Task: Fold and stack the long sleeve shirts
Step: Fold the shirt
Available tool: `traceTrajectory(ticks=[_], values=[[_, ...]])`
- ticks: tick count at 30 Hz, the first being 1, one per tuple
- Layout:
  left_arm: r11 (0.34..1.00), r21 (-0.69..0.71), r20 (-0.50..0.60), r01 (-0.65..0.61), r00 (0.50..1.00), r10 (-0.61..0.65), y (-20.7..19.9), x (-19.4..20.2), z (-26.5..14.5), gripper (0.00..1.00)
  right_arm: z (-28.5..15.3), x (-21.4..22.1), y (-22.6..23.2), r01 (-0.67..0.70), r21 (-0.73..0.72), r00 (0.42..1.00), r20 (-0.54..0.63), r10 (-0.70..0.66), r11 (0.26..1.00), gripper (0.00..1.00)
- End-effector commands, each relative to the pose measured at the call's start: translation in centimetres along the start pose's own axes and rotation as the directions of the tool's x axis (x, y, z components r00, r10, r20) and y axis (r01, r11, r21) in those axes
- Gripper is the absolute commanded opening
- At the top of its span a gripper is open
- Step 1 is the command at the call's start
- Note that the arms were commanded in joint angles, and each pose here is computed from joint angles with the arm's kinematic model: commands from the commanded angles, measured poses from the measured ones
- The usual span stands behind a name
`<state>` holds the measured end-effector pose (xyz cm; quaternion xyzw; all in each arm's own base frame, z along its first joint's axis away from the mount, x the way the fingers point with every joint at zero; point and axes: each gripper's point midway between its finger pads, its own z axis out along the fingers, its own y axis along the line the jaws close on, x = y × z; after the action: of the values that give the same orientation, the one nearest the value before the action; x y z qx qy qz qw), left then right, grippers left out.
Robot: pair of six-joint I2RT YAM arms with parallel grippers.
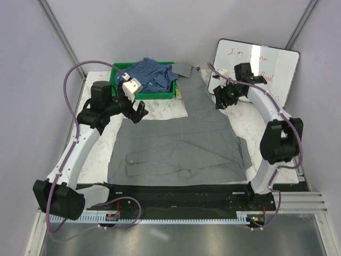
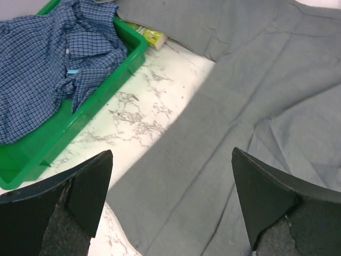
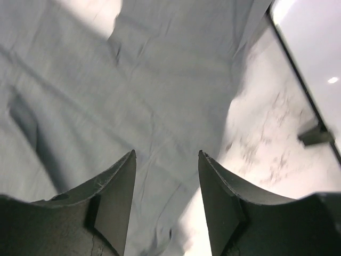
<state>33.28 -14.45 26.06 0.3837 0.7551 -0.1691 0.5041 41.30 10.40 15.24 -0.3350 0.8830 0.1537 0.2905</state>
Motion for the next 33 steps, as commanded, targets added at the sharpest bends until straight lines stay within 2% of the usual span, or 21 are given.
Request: traceTrajectory(ticks=[1,6,12,16,23,26,31,32,33], values=[[0.994,-0.103,-0.043,0.036,0.998,-0.040,3.9,0.4,2.8,0.99,4.3,-4.9,-3.0,-0.079,-0.009,0.990,0.113,0.079,0.997,0.57],[0.992,-0.097,-0.159,0.079,0.983,-0.094,5.9,4.9,4.5,0.94,8.0,-5.1,-5.8,-0.113,0.042,0.987,0.116,0.107,0.993,0.55],[0.987,-0.127,-0.218,0.096,0.968,-0.122,7.8,8.1,5.5,0.91,11.2,-4.4,-7.7,-0.128,0.085,0.987,0.111,0.119,0.988,0.50],[0.990,-0.073,-0.306,0.122,0.942,-0.139,8.4,11.5,6.7,0.89,12.4,-4.3,-8.4,-0.129,0.098,0.987,0.109,0.118,0.987,0.50],[0.992,-0.019,-0.343,0.126,0.931,-0.125,10.0,13.6,7.7,0.87,13.6,-3.7,-8.9,-0.124,0.103,0.989,0.098,0.114,0.987,0.50],[0.993,-0.008,-0.369,0.121,0.922,-0.115,10.4,14.9,8.5,0.87,13.9,-3.6,-8.9,-0.120,0.100,0.989,0.100,0.110,0.988,0.41],[0.996,0.048,-0.413,0.069,0.910,-0.043,10.9,16.6,9.4,0.84,13.9,-3.8,-8.9,-0.119,0.091,0.989,0.103,0.109,0.989,0.11],[0.996,0.060,-0.419,0.062,0.907,-0.031,10.9,16.9,9.6,0.80,13.8,-3.9,-8.8,-0.116,0.089,0.989,0.105,0.106,0.989,0.00],[0.994,0.088,-0.443,0.060,0.897,-0.015,10.6,17.6,9.6,0.78,13.7,-3.9,-8.6,-0.113,0.079,0.989,0.103,0.105,0.990,0.00]])
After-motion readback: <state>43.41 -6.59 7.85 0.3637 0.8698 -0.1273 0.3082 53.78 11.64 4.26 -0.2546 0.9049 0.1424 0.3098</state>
